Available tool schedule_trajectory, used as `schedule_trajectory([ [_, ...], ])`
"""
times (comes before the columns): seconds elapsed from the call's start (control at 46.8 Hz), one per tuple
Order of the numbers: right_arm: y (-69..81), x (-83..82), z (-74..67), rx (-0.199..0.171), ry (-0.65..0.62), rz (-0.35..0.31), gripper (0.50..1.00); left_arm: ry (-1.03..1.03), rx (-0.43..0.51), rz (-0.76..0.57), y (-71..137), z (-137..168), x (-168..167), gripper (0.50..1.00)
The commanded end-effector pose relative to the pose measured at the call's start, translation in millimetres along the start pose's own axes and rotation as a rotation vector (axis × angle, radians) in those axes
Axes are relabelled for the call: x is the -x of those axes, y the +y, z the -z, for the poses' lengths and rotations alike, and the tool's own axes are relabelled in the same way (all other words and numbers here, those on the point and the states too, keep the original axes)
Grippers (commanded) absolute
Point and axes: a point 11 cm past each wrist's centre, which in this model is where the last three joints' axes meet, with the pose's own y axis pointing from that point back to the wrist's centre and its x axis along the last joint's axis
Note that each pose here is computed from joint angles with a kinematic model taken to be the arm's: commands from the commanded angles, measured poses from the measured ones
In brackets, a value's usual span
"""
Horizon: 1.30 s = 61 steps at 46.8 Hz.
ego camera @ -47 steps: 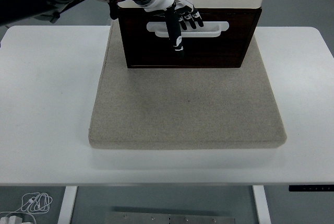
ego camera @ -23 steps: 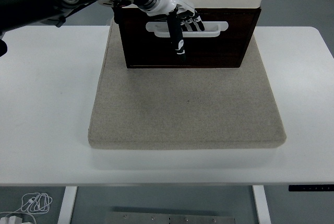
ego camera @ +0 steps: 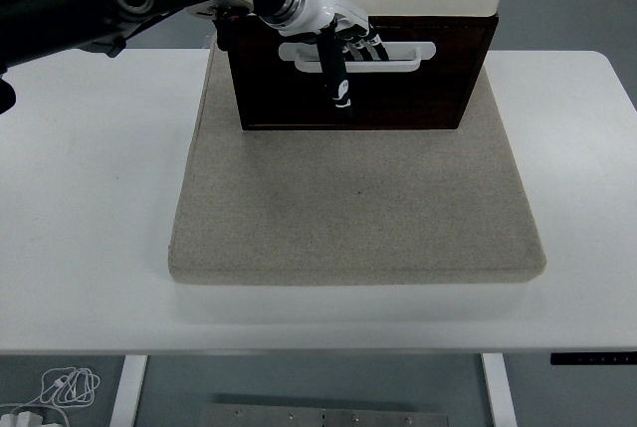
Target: Open the drawer under the combination cabinet
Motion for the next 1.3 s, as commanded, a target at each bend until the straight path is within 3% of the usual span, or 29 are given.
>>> schedule_trajectory([
  [0.0, 0.0, 0.0, 0.1, -0.001, 0.0, 0.0, 0.926, 0.006, 0.007, -0.002, 1.5, -1.2, -2.7, 1.0],
  [0.47, 0.0, 0.0, -0.1, 0.0, 0.0, 0.0, 0.926, 0.004, 0.072, 0.063, 11.1, -12.5, -2.7, 1.0],
  [1.282, 0.0, 0.0, -0.1, 0.0, 0.0, 0.0, 0.926, -0.003, 0.106, 0.098, 16.8, -18.8, -1.1, 1.0],
])
